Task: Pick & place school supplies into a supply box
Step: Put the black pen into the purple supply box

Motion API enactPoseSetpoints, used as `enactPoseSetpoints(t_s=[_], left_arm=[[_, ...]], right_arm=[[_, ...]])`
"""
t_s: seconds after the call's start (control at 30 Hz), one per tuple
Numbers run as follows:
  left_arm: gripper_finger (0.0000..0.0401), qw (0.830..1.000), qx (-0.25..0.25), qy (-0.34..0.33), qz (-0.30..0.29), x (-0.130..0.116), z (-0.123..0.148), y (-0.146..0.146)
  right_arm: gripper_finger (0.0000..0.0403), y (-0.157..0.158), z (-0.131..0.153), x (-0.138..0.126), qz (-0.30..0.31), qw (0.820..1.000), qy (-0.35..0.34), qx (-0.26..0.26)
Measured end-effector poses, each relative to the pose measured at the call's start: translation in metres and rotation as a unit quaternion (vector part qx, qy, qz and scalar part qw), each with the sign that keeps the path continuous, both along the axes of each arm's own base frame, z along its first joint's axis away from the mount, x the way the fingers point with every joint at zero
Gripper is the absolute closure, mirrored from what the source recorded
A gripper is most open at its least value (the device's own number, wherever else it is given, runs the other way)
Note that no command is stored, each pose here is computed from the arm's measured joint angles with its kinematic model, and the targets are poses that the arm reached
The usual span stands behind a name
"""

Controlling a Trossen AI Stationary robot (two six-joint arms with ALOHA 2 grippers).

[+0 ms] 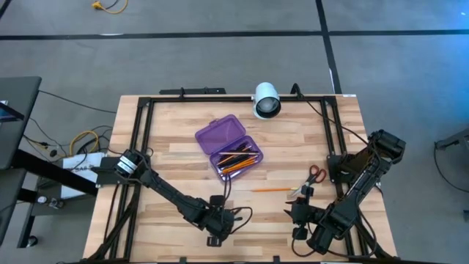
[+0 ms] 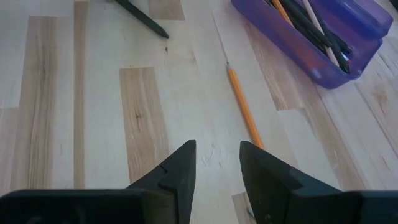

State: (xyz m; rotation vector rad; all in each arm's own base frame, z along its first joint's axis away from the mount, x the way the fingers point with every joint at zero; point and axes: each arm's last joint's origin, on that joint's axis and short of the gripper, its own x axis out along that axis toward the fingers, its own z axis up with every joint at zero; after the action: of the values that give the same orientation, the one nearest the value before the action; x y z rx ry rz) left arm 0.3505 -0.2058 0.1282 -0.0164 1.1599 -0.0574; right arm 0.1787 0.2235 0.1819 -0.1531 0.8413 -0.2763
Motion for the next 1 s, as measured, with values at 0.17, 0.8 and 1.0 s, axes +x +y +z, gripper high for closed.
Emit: enactPoseSetpoints(t_s=[0.17, 0.8, 1.0], left_arm=[[0.0260, 1.000, 0.004, 0.012, 0.014, -0.0018, -0.0015, 0.0018], [0.0368, 0.998, 0.041, 0.027, 0.026, -0.0063, -0.0038, 0.0062], [0.0373, 0.997, 0.062, 0.019, 0.046, -0.0076, -0.0040, 0.0071]], right_arm=[[0.0285, 0.0000, 0.0000, 0.0000, 0.000, 1.000, 0.000, 0.000], [0.0285, 0.0001, 0.0000, 0.0000, 0.000, 1.000, 0.000, 0.001], [0.0285, 0.0004, 0.0001, 0.0003, 0.000, 1.000, -0.001, 0.002]])
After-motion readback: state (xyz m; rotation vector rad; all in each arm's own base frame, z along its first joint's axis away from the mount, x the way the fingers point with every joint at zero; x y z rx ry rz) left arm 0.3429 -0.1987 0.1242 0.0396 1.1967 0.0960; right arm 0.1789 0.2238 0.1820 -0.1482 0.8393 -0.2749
